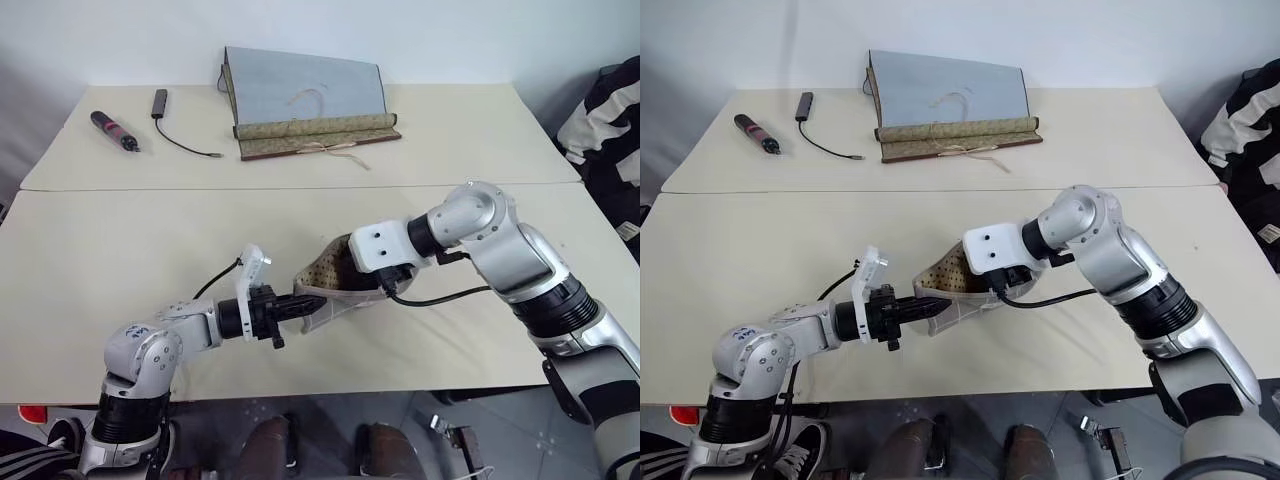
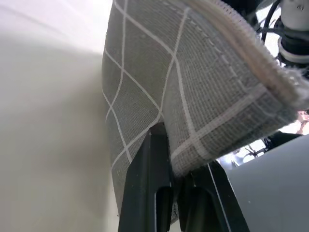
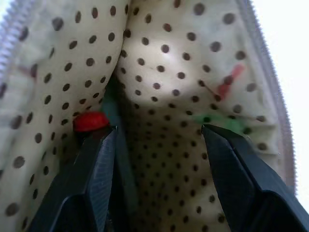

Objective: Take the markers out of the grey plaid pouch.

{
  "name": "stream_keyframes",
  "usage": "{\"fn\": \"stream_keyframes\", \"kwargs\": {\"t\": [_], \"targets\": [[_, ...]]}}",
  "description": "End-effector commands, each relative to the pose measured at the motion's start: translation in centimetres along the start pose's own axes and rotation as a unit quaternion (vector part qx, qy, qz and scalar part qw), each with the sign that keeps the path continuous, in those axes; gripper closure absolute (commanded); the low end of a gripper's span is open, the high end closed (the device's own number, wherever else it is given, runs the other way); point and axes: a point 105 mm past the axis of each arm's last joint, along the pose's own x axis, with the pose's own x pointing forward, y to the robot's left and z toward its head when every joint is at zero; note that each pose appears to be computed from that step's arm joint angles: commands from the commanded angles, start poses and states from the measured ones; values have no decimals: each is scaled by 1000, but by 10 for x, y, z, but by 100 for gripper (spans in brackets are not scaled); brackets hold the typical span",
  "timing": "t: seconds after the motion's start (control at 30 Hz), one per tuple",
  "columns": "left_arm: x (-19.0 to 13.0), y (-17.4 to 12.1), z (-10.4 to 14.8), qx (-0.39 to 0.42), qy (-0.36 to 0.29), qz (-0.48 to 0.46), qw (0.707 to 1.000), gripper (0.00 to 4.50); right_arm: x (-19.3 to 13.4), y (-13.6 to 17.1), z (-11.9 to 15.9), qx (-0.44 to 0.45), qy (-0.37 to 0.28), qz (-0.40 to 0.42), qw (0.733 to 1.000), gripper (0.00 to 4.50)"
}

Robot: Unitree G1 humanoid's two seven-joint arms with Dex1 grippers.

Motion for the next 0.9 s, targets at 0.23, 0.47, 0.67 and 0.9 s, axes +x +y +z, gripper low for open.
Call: {"fn": "stream_keyframes", "kwargs": {"t": [0.23, 0.47, 0.67, 0.9], "targets": [[-3, 5, 12, 51, -26, 23, 998, 450, -20, 2, 4, -6, -8, 3, 1000, 159], [0, 5, 13, 43, -36, 24, 998, 450, 0, 22, -33, -15, 64, 42, 997, 159], [0, 4, 11, 37, -36, 23, 998, 450, 8, 10, -30, -29, 59, 10, 998, 159], [2, 4, 13, 34, -42, 24, 998, 450, 10, 6, -22, -36, 38, 1, 999, 288]]}}
